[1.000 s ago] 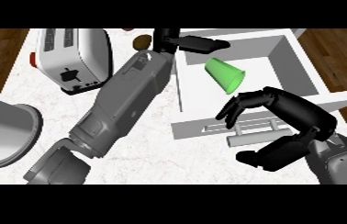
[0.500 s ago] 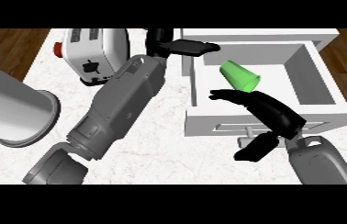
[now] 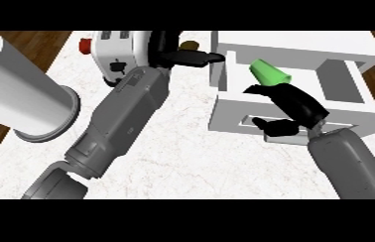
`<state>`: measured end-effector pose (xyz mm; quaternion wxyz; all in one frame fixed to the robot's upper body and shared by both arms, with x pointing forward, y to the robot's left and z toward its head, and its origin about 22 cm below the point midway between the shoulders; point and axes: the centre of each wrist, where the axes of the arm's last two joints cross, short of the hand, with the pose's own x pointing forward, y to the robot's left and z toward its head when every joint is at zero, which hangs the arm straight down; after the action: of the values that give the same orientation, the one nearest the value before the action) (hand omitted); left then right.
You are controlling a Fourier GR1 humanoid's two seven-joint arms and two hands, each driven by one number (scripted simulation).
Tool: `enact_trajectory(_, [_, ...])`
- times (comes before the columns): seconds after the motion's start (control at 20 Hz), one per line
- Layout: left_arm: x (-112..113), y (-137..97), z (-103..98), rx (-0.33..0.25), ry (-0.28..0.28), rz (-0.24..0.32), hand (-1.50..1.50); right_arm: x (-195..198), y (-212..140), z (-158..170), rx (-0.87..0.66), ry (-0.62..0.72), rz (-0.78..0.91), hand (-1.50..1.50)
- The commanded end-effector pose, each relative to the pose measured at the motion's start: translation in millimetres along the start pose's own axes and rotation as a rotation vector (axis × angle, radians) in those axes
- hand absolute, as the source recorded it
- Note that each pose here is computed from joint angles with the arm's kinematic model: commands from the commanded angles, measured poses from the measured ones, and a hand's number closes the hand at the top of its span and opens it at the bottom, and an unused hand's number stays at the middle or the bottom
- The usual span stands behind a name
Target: Pick up the cup, place it into the drawer and close the drawer
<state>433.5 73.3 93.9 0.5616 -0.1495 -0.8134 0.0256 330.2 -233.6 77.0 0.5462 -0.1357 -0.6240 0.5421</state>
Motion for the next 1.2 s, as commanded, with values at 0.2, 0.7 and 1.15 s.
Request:
enact_trajectory(0.2, [-3.5, 24.2, 10.6, -0.044, 0.002, 0.032, -1.50, -46.7, 10.1, -20.4, -0.059, 0.075, -0.139, 1.50])
enact_trajectory(0.7, [0.4, 63.0, 20.4, -0.055, -0.002, 0.038, -1.50, -71.3, -69.6, -33.1, -0.327, 0.129, -0.200, 1.50])
enact_trajectory(1.15, [-0.5, 71.0, 27.9, -0.106, 0.028, 0.058, -1.50, -71.8, -126.4, -26.7, -0.409, 0.128, -0.209, 1.50])
